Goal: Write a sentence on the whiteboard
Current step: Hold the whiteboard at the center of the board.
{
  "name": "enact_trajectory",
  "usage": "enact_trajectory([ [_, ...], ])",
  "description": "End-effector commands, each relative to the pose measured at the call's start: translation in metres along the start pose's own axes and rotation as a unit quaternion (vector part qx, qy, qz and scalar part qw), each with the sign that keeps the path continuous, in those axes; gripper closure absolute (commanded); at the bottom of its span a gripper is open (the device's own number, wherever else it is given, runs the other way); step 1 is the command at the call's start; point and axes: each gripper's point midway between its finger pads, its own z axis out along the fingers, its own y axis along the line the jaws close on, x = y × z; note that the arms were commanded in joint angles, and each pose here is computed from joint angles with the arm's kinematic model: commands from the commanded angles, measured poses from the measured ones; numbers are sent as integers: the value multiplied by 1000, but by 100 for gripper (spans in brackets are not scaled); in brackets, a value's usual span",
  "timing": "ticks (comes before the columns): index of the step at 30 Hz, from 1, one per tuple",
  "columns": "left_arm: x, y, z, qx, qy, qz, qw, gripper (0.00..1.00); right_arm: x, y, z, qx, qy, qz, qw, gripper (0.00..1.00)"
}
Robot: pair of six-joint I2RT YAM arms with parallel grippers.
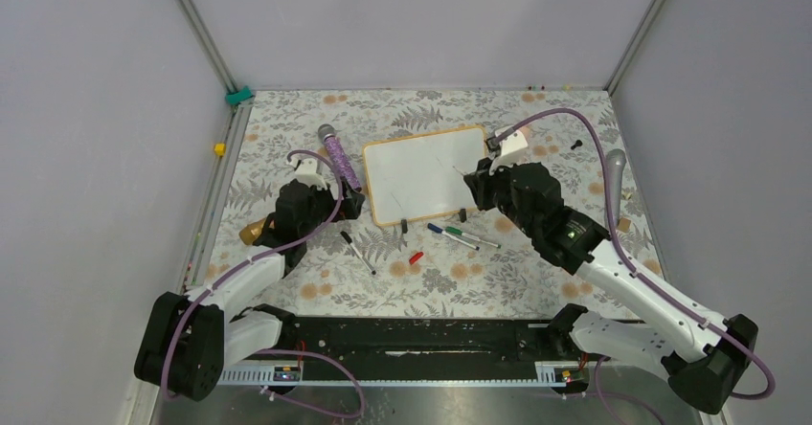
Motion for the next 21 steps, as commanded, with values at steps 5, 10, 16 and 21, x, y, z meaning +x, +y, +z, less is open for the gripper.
enact_trajectory([
  [5, -17, -2, -1, 6, -35, 9, 999, 3, 26, 11, 3, -17, 72, 26, 997, 100],
  [10, -16, -2, -1, 5, -33, 9, 999, 3, 33, 2, -8, 47, 217, 22, 975, 100],
  [16, -16, -3, -2, 9, -36, 7, 999, 3, 17, 3, -8, 87, 241, 66, 964, 100],
  [21, -15, -3, -2, 9, -34, 7, 999, 3, 13, 11, -6, 52, 181, 101, 977, 100],
])
